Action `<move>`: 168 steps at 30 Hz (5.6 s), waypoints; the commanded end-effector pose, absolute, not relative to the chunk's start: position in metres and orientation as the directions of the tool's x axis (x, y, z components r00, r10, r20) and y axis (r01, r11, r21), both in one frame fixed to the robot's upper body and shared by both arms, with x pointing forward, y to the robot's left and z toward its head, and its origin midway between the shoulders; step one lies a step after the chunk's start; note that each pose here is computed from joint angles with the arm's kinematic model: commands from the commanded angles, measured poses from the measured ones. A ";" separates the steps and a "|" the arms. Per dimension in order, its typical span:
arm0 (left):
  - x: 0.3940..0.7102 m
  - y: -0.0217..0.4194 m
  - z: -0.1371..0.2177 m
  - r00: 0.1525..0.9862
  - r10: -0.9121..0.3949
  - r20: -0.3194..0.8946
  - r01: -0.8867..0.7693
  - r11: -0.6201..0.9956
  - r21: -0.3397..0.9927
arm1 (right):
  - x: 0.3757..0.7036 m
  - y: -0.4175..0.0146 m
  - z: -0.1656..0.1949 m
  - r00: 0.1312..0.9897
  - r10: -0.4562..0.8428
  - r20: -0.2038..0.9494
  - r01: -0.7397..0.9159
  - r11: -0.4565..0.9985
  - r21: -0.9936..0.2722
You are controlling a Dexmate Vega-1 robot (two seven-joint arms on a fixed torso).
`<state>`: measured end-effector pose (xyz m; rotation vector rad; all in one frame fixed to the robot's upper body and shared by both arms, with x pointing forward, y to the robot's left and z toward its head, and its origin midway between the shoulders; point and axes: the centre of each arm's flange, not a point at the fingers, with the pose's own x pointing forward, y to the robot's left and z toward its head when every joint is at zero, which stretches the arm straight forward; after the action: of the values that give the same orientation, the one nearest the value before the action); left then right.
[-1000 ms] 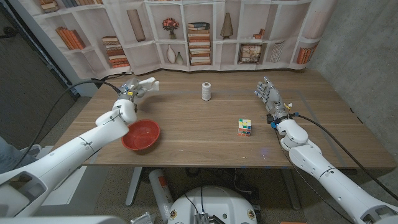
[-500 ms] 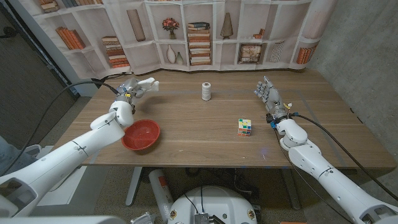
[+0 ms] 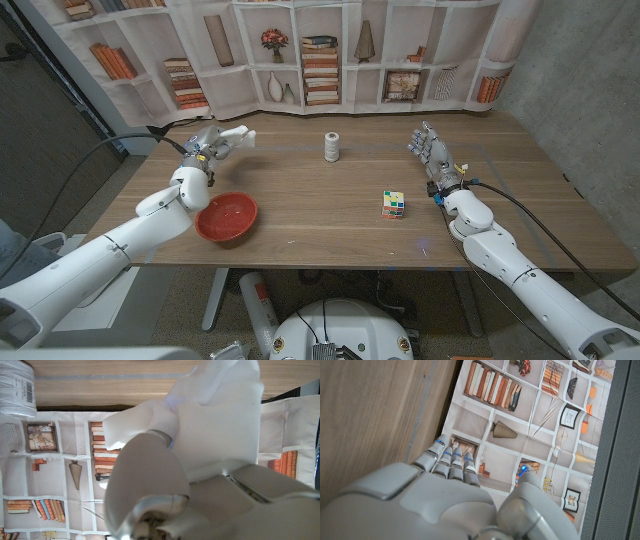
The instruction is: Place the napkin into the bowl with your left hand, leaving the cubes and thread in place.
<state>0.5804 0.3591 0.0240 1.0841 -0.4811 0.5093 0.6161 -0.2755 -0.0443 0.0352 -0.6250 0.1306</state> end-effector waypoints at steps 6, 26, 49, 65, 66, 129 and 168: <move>0.567 0.366 0.016 0.775 0.096 0.625 -0.609 0.380 0.697 | 0.613 -0.271 -0.043 0.806 0.120 0.579 -0.132 0.991 -0.021; 0.559 0.372 0.014 0.758 0.071 0.648 -0.620 0.384 0.684 | 0.614 -0.268 -0.043 0.804 0.116 0.583 -0.130 0.991 -0.019; 0.539 0.379 0.006 0.712 0.041 0.701 -0.654 0.403 0.640 | 0.613 -0.270 -0.041 0.802 0.109 0.588 -0.121 0.992 -0.019; 0.530 0.385 -0.001 0.715 0.020 0.699 -0.638 0.426 0.641 | 0.610 -0.268 -0.037 0.802 0.104 0.588 -0.114 0.993 -0.020; 0.530 0.385 -0.002 0.717 0.018 0.696 -0.636 0.425 0.644 | 0.610 -0.268 -0.037 0.801 0.106 0.590 -0.113 0.993 -0.025; 0.473 0.344 -0.027 0.728 -0.091 0.680 -0.609 0.371 0.702 | 0.608 -0.275 -0.044 0.790 0.115 0.602 -0.143 0.990 -0.002; 0.452 0.339 -0.048 0.735 -0.116 0.668 -0.592 0.371 0.716 | 0.615 -0.271 -0.041 0.788 0.112 0.605 -0.141 0.990 0.000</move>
<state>0.4570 0.3388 -0.0408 1.1692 -0.7258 0.3472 0.6131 -0.2732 -0.0419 0.0442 -0.6434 0.1377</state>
